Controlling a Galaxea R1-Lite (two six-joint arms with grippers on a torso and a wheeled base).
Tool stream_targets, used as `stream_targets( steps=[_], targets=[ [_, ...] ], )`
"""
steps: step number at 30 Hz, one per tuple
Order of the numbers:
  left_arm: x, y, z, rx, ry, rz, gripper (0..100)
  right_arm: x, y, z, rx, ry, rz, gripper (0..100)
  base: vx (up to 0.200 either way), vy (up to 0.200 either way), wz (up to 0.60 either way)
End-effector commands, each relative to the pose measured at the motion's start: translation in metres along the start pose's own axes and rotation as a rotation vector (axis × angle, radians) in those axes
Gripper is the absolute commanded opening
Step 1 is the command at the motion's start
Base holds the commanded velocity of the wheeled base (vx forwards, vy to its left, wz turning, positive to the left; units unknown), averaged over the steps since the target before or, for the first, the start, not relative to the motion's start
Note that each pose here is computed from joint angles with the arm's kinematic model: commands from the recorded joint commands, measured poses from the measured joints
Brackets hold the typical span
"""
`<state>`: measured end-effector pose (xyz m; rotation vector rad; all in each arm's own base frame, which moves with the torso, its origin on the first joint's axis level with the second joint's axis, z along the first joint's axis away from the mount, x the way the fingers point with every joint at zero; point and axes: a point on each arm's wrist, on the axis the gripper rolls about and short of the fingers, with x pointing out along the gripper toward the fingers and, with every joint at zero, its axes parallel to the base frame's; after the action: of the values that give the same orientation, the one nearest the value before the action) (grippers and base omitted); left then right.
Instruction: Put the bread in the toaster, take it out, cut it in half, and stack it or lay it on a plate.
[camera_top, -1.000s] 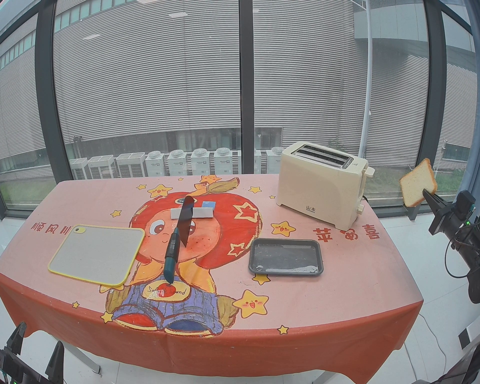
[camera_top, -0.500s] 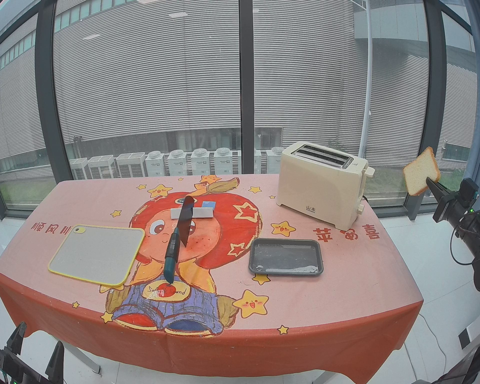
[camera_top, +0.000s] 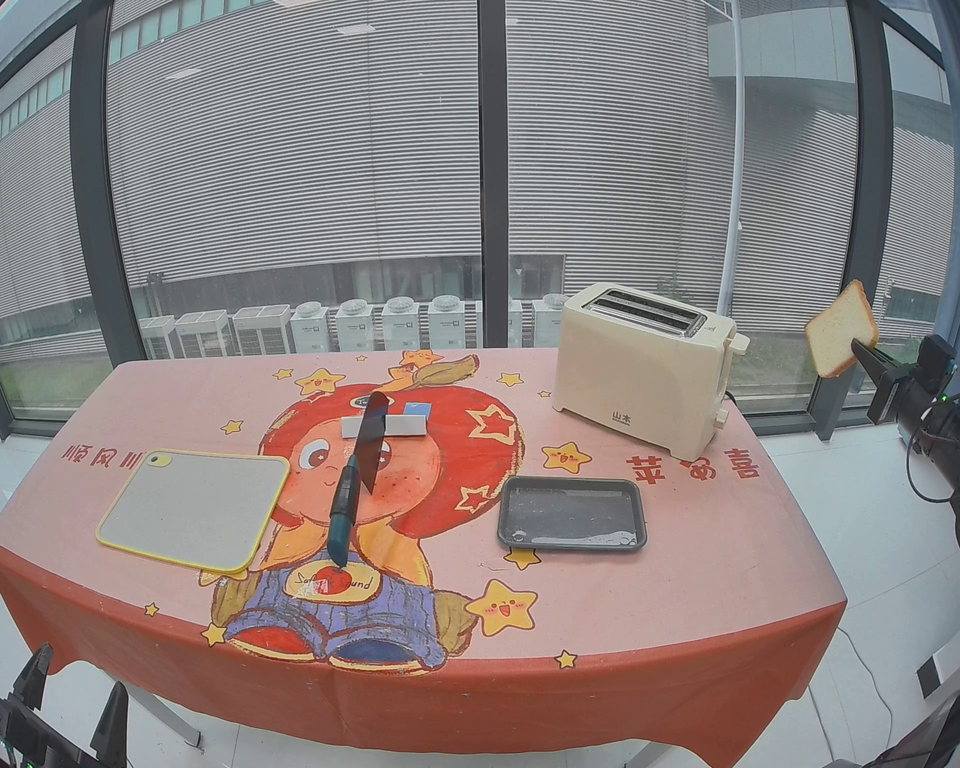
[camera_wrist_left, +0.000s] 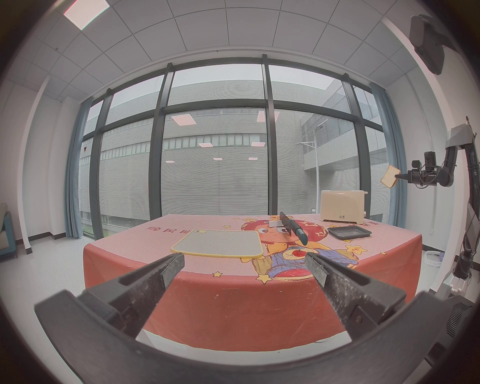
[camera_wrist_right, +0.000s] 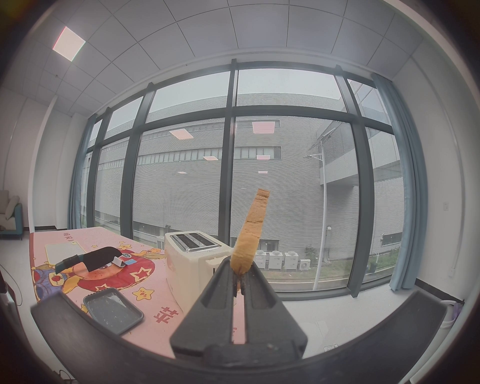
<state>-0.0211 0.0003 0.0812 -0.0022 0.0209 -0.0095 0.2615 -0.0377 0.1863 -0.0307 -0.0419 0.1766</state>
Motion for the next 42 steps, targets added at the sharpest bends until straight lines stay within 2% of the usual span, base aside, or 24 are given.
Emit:
stream_targets(
  steps=[1, 7, 14, 21, 25, 30, 36, 38, 42],
  targets=[
    [0.001, 0.0, -0.005, -0.001, 0.019, 0.0, 100, 0.002, -0.001, 0.011, -0.011, -0.026, -0.001, 0, 0.0, 0.0, 0.0],
    [0.001, 0.0, -0.005, -0.001, 0.019, 0.0, 100, 0.001, -0.001, 0.015, -0.003, -0.004, 0.002, 0, 0.0, 0.0, 0.0],
    [0.001, 0.0, -0.005, -0.001, 0.019, 0.0, 100, 0.0, -0.001, 0.03, 0.001, 0.012, 0.003, 0, 0.0, 0.0, 0.0],
    [0.001, 0.0, -0.005, -0.001, 0.019, 0.0, 100, -0.005, 0.005, 0.043, 0.014, 0.076, 0.028, 0, 0.0, 0.0, 0.0],
    [0.001, 0.0, -0.005, -0.001, 0.019, 0.0, 100, -0.01, 0.011, 0.048, 0.039, 0.145, 0.043, 0, 0.0, 0.0, 0.0],
    [0.001, 0.0, -0.005, -0.001, 0.019, 0.0, 100, -0.013, 0.013, 0.059, 0.047, 0.172, 0.05, 0, 0.0, 0.0, 0.0],
    [0.001, 0.0, -0.005, -0.001, 0.019, 0.0, 100, -0.015, 0.013, 0.066, 0.031, 0.188, 0.065, 0, 0.0, 0.0, 0.0],
    [0.001, 0.0, -0.005, -0.001, 0.019, 0.0, 100, -0.016, 0.011, 0.066, 0.001, 0.195, 0.109, 0, 0.0, 0.0, 0.0],
    [0.001, 0.0, -0.005, -0.001, 0.019, 0.0, 100, -0.015, 0.011, 0.065, 0.004, 0.205, 0.116, 0, 0.0, 0.0, 0.0]
  ],
)
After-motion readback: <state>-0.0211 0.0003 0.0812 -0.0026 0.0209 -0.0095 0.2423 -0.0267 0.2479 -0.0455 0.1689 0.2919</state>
